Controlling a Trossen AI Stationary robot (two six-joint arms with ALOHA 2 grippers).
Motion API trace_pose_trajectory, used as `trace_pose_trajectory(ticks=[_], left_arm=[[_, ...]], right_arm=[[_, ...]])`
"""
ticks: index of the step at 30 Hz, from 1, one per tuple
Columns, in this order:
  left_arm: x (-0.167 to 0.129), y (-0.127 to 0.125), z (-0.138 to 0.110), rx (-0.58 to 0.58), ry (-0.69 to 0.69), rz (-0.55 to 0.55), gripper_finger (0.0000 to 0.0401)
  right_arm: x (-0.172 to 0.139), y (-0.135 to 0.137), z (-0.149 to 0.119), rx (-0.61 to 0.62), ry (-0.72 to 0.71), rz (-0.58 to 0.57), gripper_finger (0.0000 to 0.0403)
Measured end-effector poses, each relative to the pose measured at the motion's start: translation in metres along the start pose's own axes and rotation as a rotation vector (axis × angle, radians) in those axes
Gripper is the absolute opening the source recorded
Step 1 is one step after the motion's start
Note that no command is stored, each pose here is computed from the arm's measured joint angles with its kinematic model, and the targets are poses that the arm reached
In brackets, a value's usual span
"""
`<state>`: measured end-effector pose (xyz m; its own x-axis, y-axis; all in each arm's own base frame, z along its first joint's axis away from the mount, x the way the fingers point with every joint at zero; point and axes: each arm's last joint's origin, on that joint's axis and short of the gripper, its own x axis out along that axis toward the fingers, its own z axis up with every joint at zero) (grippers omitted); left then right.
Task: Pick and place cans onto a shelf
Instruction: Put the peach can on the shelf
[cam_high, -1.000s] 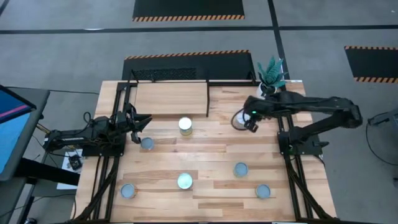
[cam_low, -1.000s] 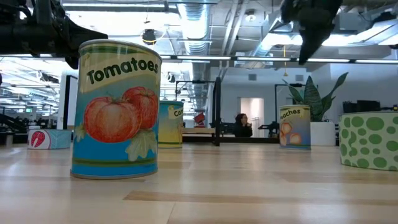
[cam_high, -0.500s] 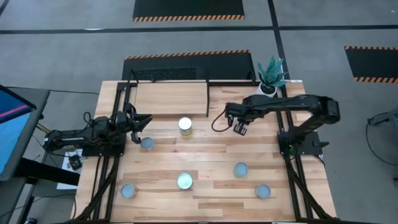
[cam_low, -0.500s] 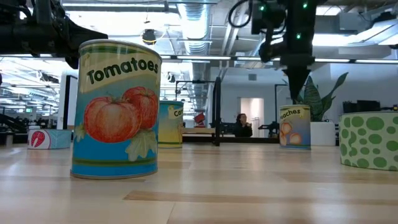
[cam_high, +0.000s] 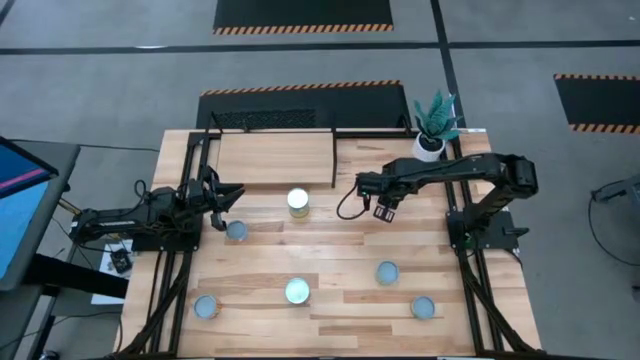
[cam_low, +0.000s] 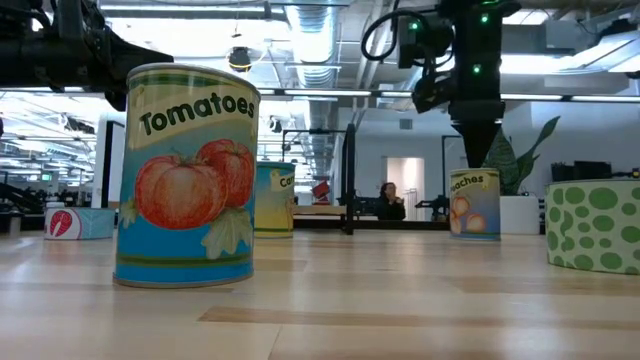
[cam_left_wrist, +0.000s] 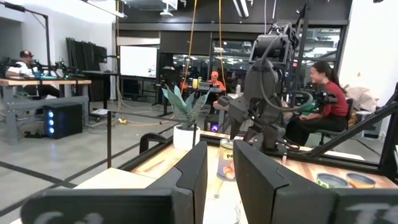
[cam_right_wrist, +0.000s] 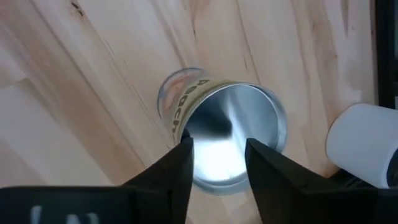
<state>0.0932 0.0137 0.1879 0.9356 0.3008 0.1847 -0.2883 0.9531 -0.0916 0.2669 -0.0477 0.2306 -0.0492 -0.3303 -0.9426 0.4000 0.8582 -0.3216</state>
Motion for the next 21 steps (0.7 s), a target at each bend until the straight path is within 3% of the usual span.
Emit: trace_pose_trajectory(ticks=[7,14,21], left_arm=[[0.0,0.0,0.0,0.0,0.0,0.0,0.0068],[0.0,0.0,0.0,0.0,0.0,0.0,0.0068],[0.0,0.0,0.0,0.0,0.0,0.0,0.0068]], right_arm=[[-0.008,-0.007,-0.003,0.053,-0.029,0.016,0.0191],[-0.004,-0.002,-0.001,0.057,0.008,0.11,0.018],[0.018,0.008,0.009,0.034,0.075,0.05,0.0174]])
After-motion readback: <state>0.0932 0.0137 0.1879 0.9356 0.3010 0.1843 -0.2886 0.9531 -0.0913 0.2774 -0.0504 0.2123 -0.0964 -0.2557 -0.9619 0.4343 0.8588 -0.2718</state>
